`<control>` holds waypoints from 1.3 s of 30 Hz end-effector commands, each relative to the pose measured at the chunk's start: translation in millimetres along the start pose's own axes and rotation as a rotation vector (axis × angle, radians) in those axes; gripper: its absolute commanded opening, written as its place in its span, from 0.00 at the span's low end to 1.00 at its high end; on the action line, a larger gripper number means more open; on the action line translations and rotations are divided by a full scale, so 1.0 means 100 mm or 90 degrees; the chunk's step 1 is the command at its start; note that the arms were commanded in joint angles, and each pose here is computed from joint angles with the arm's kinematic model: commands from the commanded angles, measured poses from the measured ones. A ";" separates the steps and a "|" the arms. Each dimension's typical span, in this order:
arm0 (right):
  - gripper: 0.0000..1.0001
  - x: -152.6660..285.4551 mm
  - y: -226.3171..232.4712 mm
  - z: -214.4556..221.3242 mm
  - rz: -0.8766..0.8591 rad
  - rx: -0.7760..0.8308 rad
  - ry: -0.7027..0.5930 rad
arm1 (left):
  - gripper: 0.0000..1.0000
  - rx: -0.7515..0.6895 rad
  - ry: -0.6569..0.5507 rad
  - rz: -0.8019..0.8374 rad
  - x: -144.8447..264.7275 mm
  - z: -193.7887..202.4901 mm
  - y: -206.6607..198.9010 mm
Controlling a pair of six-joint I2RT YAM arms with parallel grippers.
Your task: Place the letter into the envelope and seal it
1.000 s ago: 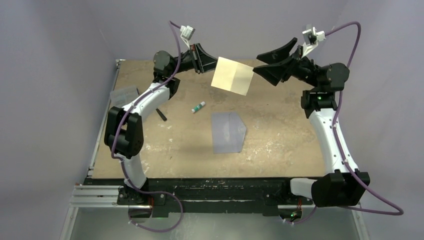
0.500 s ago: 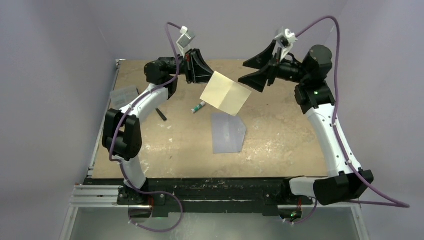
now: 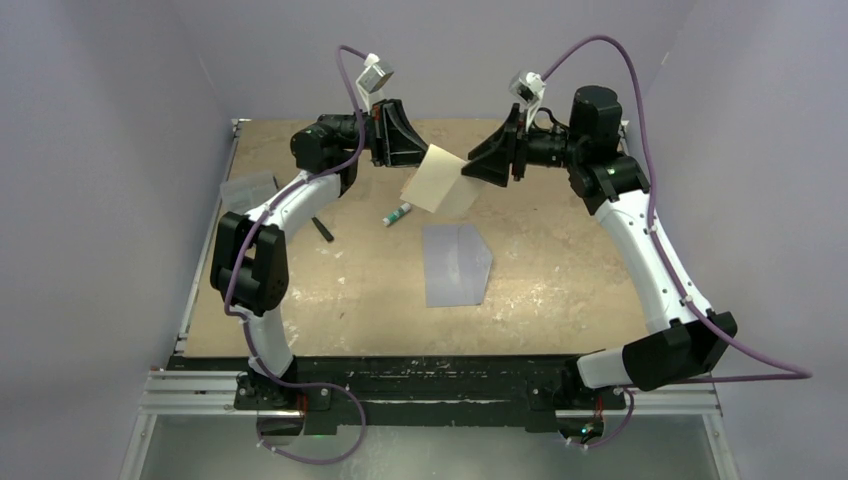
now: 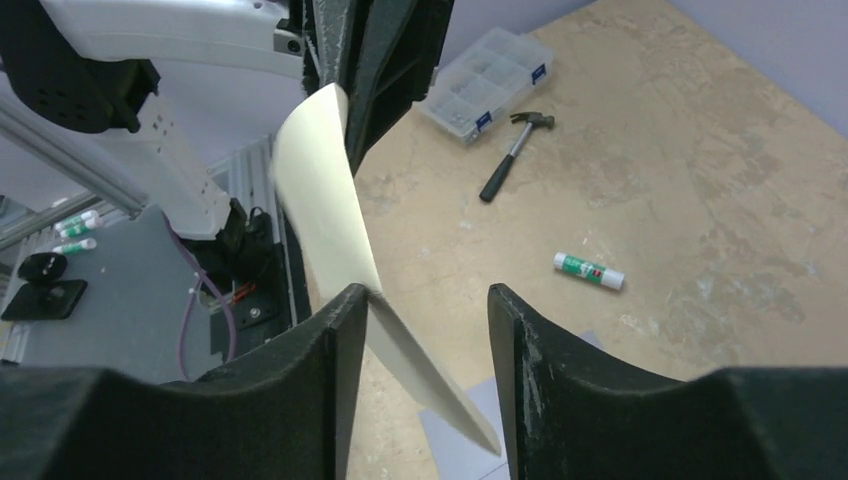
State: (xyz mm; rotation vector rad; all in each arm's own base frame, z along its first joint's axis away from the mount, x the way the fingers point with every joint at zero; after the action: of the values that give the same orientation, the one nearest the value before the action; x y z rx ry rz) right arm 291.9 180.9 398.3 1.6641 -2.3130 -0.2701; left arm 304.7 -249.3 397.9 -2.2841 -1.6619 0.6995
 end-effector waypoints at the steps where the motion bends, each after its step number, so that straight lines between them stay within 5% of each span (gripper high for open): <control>1: 0.54 0.06 0.20 -0.07 -0.044 0.042 0.009 | 0.00 -0.127 -0.027 0.021 -0.03 -0.10 -0.18; 4: 0.52 0.07 0.24 -0.02 -0.065 0.040 0.021 | 0.00 -0.131 -0.035 -0.001 -0.04 -0.12 -0.15; 9: 0.22 0.10 0.28 -0.01 -0.065 0.050 0.029 | 0.00 -0.129 -0.037 -0.054 -0.03 -0.14 -0.06; 12: 0.14 0.12 0.33 -0.03 -0.070 0.055 0.026 | 0.00 -0.136 -0.029 -0.082 -0.03 -0.15 -0.04; 23: 0.25 0.19 0.52 -0.07 -0.125 0.065 0.020 | 0.00 -0.136 0.016 -0.098 0.01 -0.09 -0.02; 35: 0.09 0.03 0.44 0.00 -0.105 0.036 0.041 | 0.00 -0.148 0.014 -0.097 -0.01 -0.13 -0.07; 39: 0.14 -0.01 0.39 -0.02 -0.089 0.021 0.038 | 0.00 -0.155 0.024 -0.094 0.03 -0.14 -0.11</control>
State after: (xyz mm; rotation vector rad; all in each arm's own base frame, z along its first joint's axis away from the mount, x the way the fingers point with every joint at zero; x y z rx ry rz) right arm 255.2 191.7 396.3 1.8326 -2.1277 -0.2083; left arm 315.4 -250.1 393.4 -2.1999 -1.9305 0.5280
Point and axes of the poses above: each gripper's point midway between its finger pads, its own x axis back along the fingers, its own y axis along the line the jaws close on, z = x × y, the point moved 6 cm from there along x, back along the fingers, and after that the axes turned 2 degrees about -x, right-handed, at the moved point
